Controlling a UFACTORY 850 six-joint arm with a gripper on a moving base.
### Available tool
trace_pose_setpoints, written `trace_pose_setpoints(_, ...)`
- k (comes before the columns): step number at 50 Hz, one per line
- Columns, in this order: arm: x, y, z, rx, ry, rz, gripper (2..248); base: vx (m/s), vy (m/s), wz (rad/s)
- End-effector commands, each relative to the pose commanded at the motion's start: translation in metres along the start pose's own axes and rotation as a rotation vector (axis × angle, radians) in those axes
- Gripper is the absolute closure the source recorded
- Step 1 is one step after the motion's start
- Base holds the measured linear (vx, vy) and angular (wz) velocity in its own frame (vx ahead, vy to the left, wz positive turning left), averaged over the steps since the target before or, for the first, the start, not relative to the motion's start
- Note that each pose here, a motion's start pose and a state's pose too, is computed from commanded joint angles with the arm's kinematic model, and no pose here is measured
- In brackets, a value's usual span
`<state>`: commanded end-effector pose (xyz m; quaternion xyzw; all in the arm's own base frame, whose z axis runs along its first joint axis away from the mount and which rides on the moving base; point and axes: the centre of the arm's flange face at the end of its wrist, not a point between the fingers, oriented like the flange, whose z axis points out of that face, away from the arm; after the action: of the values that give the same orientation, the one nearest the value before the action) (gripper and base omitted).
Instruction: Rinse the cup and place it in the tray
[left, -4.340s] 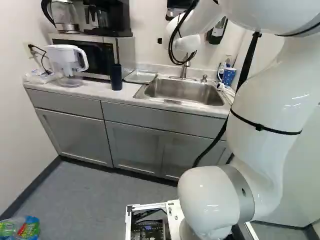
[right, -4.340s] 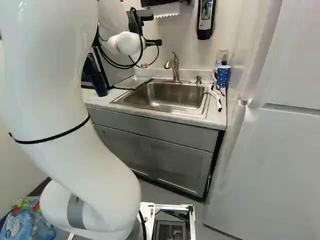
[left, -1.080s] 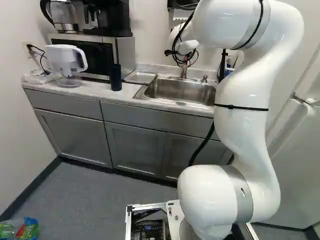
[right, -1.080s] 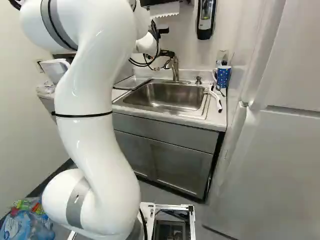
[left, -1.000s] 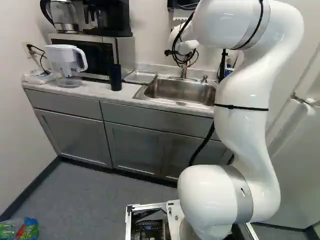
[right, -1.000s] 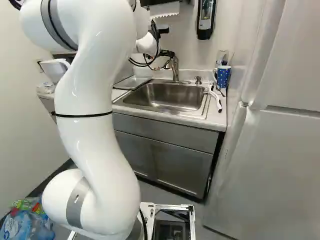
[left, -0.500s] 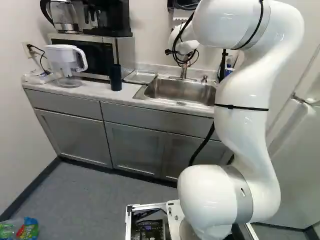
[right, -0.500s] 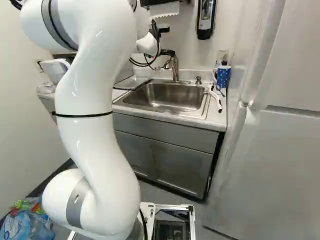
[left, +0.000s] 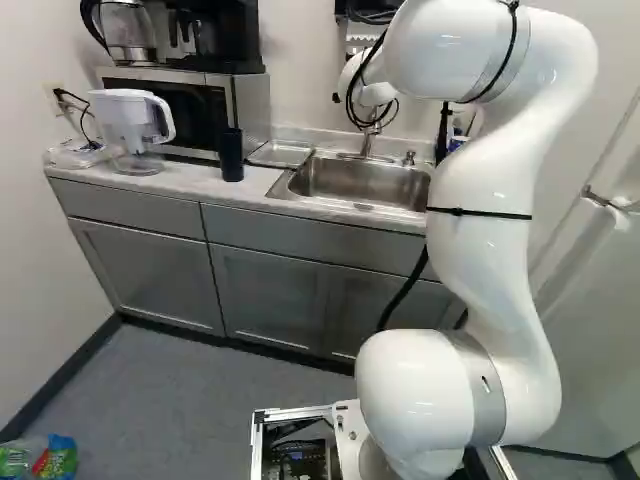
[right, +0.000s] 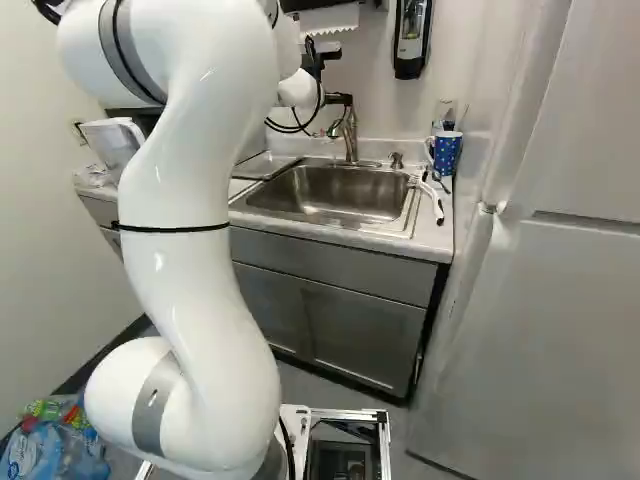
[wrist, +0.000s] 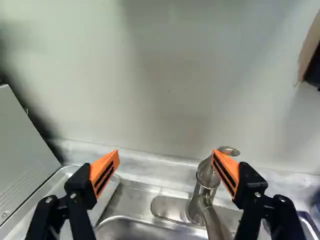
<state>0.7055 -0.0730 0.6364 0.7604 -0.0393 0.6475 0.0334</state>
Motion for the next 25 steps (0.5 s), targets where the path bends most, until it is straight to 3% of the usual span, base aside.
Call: trace_pose_setpoints(25, 0.0004, -0.0007, 0.0056, 0.001, 0.007, 0.0, 3, 0.0, 0.0, 0.0)
